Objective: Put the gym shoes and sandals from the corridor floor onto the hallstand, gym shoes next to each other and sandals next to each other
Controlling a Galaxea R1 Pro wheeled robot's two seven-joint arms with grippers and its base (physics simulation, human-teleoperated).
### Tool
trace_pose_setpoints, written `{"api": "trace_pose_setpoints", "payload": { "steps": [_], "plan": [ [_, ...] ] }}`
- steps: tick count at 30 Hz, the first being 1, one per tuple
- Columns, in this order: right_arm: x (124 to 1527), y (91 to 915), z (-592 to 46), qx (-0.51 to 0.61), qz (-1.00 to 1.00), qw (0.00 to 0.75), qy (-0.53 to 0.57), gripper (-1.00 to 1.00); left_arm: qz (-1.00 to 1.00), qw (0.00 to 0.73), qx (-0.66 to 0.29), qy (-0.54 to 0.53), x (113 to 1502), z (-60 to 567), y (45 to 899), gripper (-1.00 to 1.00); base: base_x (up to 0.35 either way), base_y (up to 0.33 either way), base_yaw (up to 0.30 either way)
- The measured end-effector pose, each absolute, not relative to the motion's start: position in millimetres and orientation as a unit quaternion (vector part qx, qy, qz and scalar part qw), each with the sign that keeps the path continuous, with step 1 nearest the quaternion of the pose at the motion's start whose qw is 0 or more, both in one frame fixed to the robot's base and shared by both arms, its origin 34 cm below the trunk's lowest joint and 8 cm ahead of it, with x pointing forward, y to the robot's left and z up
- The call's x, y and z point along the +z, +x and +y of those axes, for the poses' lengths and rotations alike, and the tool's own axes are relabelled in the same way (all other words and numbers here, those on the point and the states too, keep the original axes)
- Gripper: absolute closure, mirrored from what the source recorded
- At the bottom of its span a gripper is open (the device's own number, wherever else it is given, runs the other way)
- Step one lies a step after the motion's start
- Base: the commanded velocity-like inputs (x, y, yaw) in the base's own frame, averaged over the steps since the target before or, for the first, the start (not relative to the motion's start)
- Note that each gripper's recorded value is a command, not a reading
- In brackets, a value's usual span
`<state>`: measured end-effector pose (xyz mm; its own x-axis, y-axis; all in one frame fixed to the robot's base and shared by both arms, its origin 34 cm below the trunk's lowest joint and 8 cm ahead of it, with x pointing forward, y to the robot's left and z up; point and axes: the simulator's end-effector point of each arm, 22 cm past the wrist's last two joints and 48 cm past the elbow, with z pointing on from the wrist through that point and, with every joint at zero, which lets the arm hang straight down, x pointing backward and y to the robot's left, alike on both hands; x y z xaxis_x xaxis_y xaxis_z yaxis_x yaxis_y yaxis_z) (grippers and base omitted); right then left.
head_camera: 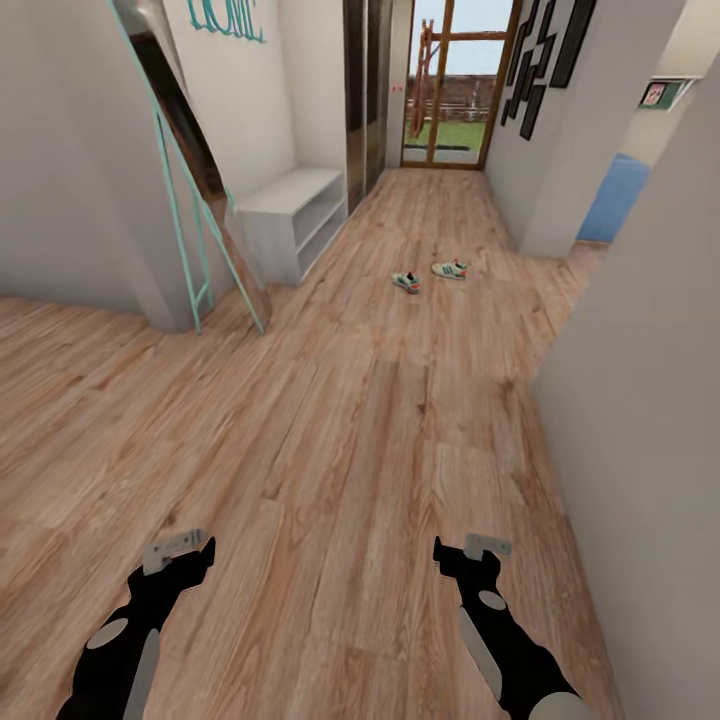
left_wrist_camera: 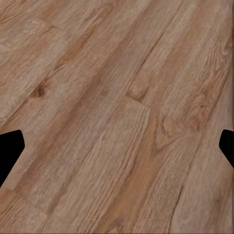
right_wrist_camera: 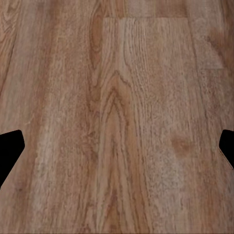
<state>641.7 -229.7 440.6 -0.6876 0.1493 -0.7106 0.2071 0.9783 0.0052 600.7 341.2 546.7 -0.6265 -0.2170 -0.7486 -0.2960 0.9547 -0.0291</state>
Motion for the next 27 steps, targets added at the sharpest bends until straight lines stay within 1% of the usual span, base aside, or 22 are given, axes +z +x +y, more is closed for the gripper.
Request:
{"api": "trace_pose_setpoints", "payload": {
  "steps": [9, 27],
  "plan": [
    [440.3, 641.3, -229.5, -0.038, 0.918, 0.383, 0.096, -1.0, 0.9, 0.408, 0.05, -0.143, 546.9, 341.8, 600.7, -1.0, 0.321, -0.098, -0.003],
    [439.8, 640.8, -229.4, -0.038, 0.918, 0.382, 0.096, -1.0, 0.9, 0.408, 0.05, -0.143, 546.9, 341.9, 600.6, -1.0, 0.328, -0.007, 0.0]
  ]
}}
